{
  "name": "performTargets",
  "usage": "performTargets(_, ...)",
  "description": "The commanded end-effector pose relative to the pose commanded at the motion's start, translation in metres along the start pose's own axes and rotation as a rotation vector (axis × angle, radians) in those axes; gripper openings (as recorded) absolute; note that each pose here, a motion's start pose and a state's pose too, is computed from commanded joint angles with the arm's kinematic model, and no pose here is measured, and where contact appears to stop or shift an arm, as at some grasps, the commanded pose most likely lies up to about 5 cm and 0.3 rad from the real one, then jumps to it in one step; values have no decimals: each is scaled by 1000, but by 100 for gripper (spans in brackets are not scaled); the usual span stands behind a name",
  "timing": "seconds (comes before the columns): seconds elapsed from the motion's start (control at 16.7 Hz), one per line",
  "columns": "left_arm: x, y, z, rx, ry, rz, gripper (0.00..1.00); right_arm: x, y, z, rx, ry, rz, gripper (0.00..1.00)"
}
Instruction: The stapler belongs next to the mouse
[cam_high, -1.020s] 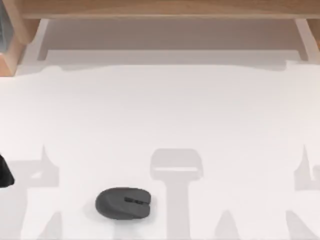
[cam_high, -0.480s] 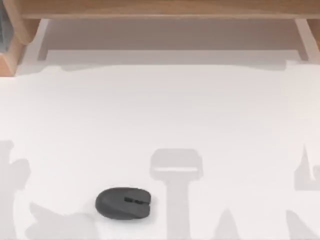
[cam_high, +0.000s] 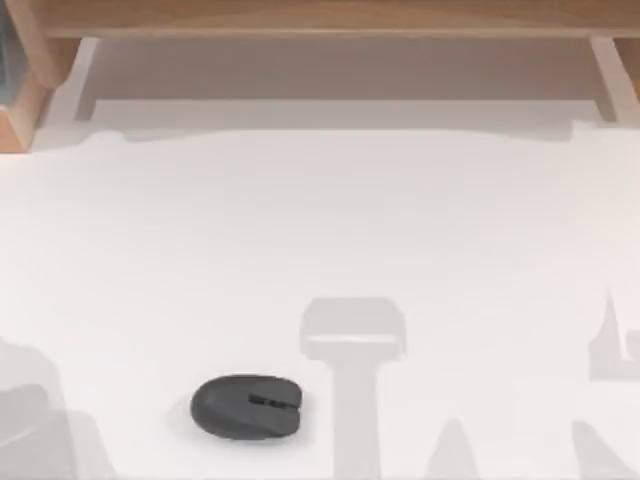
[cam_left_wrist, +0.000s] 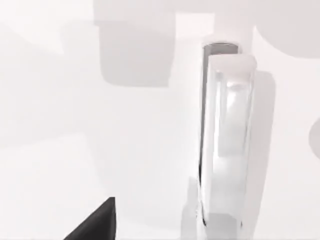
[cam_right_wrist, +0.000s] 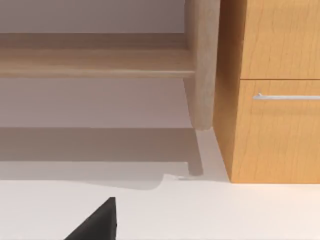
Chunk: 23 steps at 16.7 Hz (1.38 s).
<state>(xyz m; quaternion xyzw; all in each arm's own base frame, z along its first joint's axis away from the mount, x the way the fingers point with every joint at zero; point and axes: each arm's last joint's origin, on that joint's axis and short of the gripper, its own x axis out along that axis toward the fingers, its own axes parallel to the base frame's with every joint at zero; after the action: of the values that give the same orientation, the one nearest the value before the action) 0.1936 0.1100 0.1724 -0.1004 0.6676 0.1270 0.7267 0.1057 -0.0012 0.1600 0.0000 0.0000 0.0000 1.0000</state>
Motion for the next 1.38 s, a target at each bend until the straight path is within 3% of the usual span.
performTargets(0.24,6,10,10,-22,89,-19,100,0,0,0,0,0,0,100)
performTargets(0.54,7,9,9,-19,88,-19,100,0,0,0,0,0,0,100)
performTargets(0.96,51,10,7,-22,83,-18,100,0,0,0,0,0,0,100)
performTargets(1.26,56,9,5,-22,89,-19,100,0,0,0,0,0,0,100)
performTargets(1.38,56,9,5,-22,89,-19,85,0,0,0,0,0,0,100)
